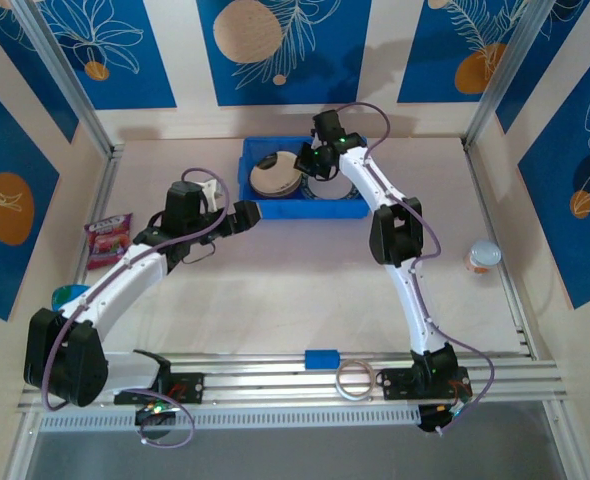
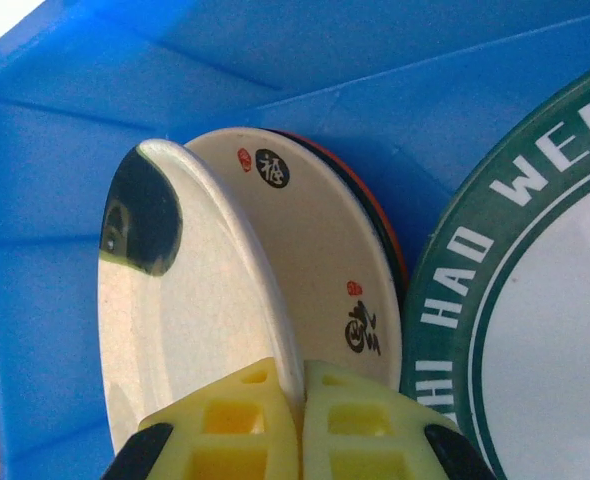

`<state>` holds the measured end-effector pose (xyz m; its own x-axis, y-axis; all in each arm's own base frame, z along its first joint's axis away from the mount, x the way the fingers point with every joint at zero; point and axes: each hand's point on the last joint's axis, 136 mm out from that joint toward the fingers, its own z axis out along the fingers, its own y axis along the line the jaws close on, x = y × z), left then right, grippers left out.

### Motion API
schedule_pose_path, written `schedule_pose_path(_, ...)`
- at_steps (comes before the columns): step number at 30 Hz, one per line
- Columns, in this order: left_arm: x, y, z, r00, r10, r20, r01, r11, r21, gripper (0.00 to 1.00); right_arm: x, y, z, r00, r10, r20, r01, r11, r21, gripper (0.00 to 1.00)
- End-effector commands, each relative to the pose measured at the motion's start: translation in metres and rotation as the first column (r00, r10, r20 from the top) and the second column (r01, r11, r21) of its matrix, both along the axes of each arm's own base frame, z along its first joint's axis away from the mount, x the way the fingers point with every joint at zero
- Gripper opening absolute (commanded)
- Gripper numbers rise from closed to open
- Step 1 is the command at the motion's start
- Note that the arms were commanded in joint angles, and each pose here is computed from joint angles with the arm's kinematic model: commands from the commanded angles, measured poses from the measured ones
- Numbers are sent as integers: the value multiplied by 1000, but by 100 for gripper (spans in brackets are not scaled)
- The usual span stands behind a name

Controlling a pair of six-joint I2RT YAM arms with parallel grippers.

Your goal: Place the plates into the plastic bin on the countertop

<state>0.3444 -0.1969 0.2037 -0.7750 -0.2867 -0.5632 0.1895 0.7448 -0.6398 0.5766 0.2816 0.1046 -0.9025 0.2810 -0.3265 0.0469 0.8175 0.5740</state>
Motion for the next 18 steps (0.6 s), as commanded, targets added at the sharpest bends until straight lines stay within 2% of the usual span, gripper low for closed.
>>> schedule_pose_path(1, 1, -3, -2, 1000, -2, 8, 2, 1000, 3, 100, -1, 7, 14, 1000, 2, 21, -2, 1000, -6, 7)
schedule_pose_path(8, 1, -1, -5, 1000, 5, 5, -5, 1000, 10, 100, -3, 8, 10, 1000, 8, 22, -7, 999, -32, 16)
schedule_pose_path(11, 1, -1, -5, 1000, 5, 6, -5, 1000, 13, 100, -4, 7, 10, 999, 11, 30, -9, 998, -58, 26)
schedule_pose_path(14, 2, -1, -5, 1000, 6, 8, -6, 1000, 17, 100, -6, 4, 11, 999, 10, 36, -7, 996, -90, 32)
schedule_pose_path(18, 3, -1, -6, 1000, 5, 9, -5, 1000, 22, 100, -7, 2, 10, 999, 20, 49, -13, 991, -136, 34)
